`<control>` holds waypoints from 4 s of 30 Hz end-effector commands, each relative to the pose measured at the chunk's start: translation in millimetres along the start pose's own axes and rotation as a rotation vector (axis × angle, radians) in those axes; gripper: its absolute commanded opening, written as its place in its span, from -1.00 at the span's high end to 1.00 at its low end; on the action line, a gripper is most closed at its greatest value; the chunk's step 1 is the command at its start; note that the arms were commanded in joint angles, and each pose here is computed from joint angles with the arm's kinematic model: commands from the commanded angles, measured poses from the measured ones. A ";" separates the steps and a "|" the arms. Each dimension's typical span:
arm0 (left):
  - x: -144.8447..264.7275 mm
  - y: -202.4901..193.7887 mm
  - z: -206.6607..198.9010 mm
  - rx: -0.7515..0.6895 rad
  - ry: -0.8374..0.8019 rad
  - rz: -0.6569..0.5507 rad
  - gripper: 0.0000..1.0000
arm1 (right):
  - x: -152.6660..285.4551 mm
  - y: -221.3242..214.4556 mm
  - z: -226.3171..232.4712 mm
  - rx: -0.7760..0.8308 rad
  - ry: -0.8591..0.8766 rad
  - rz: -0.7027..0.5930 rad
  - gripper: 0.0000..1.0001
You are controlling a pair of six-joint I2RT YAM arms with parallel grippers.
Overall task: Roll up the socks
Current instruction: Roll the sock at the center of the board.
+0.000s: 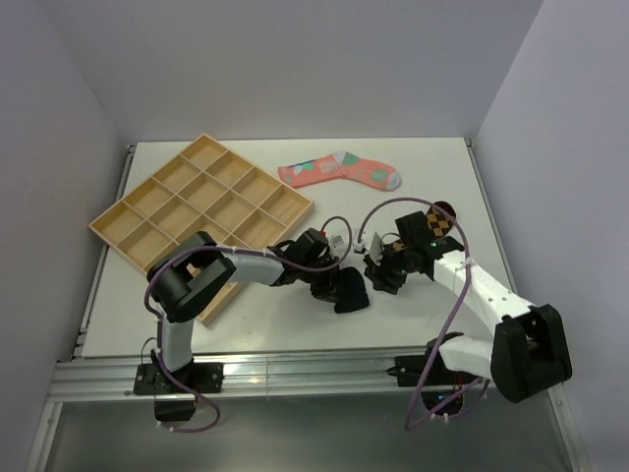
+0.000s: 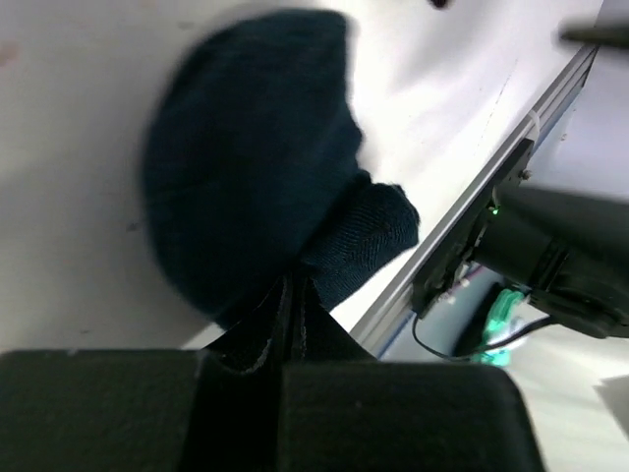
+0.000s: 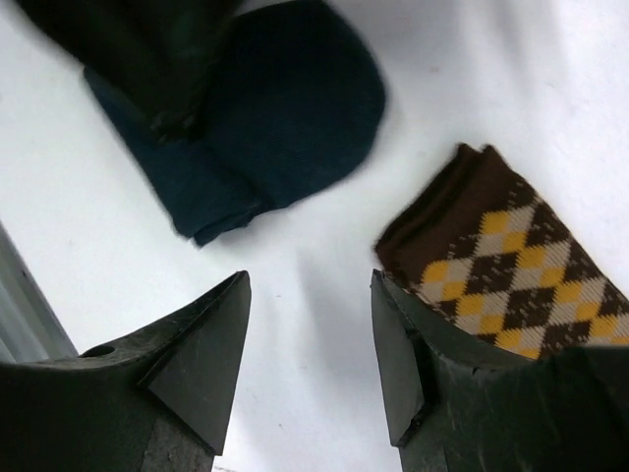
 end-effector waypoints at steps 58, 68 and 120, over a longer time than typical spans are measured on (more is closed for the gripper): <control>26.5 61.4 17.6 0.100 0.157 -0.121 0.14 | -58.8 -6.2 78.6 0.477 0.092 0.053 0.63; 24.3 61.2 39.1 0.033 0.266 -0.073 0.08 | -60.6 -9.2 78.5 0.476 0.095 0.064 0.62; 23.6 45.4 60.5 0.053 0.078 -0.228 0.70 | -73.9 0.1 51.3 -0.014 0.697 0.270 0.64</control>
Point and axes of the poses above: each gripper's point midway between its finger pads, its own x axis back along the fingers, its own z axis along the line the jaws close on, y = z × x, the point moved 1 cm from there along x, back along the fingers, and after that the axes turned 5 degrees about x, right-handed, at the moved point
